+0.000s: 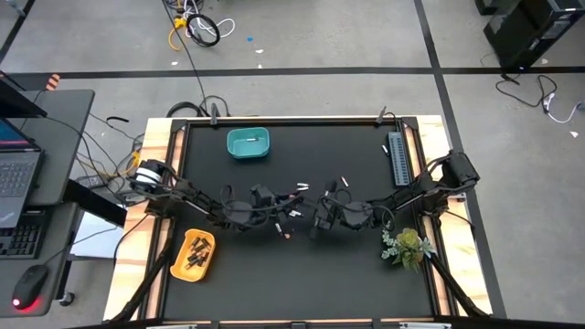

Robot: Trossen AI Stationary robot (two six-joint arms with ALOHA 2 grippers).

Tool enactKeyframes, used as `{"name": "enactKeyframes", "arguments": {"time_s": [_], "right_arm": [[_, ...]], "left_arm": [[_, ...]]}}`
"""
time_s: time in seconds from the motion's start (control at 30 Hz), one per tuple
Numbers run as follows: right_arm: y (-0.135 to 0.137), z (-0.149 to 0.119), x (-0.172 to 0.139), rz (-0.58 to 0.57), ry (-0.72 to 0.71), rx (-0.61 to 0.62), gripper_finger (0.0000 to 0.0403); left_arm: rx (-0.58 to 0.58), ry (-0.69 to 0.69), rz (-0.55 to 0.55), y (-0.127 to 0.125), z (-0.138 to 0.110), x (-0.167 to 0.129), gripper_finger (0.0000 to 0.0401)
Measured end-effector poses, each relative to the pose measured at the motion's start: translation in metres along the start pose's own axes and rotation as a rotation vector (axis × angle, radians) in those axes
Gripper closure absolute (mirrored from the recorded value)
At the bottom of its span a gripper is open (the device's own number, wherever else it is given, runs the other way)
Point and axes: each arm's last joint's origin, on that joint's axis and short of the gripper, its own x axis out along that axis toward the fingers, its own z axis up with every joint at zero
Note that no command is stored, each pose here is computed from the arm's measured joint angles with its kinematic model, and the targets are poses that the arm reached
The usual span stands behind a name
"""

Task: Sort batteries
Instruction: Put the black battery into the yellow bin

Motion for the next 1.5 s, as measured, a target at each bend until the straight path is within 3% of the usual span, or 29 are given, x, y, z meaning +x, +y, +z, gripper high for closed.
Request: {"name": "enactKeyframes", "arguments": {"time_s": [0.23, 0.4, 0.53, 0.73, 0.87, 0.97, 1.07, 1.17, 1.3, 1.5], "right_arm": [[-0.002, -0.001, 0.002, -0.009, 0.005, 0.079, 0.0301], [0.000, -0.003, -0.001, -0.048, 0.043, 0.065, 0.0247], [0.004, -0.004, -0.004, -0.065, 0.067, 0.053, 0.0227], [0.006, -0.010, -0.005, -0.056, 0.119, 0.071, 0.0229], [0.006, -0.020, -0.005, -0.050, 0.196, 0.059, 0.0238], [0.006, -0.023, -0.005, -0.052, 0.224, 0.061, 0.0243], [0.005, -0.024, -0.005, -0.066, 0.233, 0.059, 0.0247], [0.004, -0.027, -0.008, -0.166, 0.247, 0.042, 0.0252], [0.001, -0.036, -0.016, -0.248, 0.256, 0.054, 0.0263], [-0.004, -0.059, -0.033, -0.241, 0.260, 0.139, 0.0277]], "left_arm": [[0.059, 0.001, -0.013, 0.000, 0.000, 0.000, 0.0339], [0.090, 0.020, -0.031, 0.002, 0.003, -0.009, 0.0339], [0.088, 0.031, -0.055, 0.006, 0.018, -0.034, 0.0339], [0.112, 0.145, -0.017, 0.013, 0.040, -0.085, 0.0339], [0.131, 0.296, 0.033, 0.017, 0.057, -0.114, 0.0339], [0.063, 0.441, -0.010, 0.015, 0.075, -0.129, 0.0339], [0.020, 0.665, -0.092, 0.016, 0.081, -0.143, 0.0339], [-0.021, 0.941, -0.141, 0.022, 0.074, -0.158, 0.0339], [-0.135, 1.269, -0.043, 0.029, 0.064, -0.180, 0.0339], [-0.173, 1.389, 0.087, 0.034, 0.061, -0.195, 0.0339]]}}
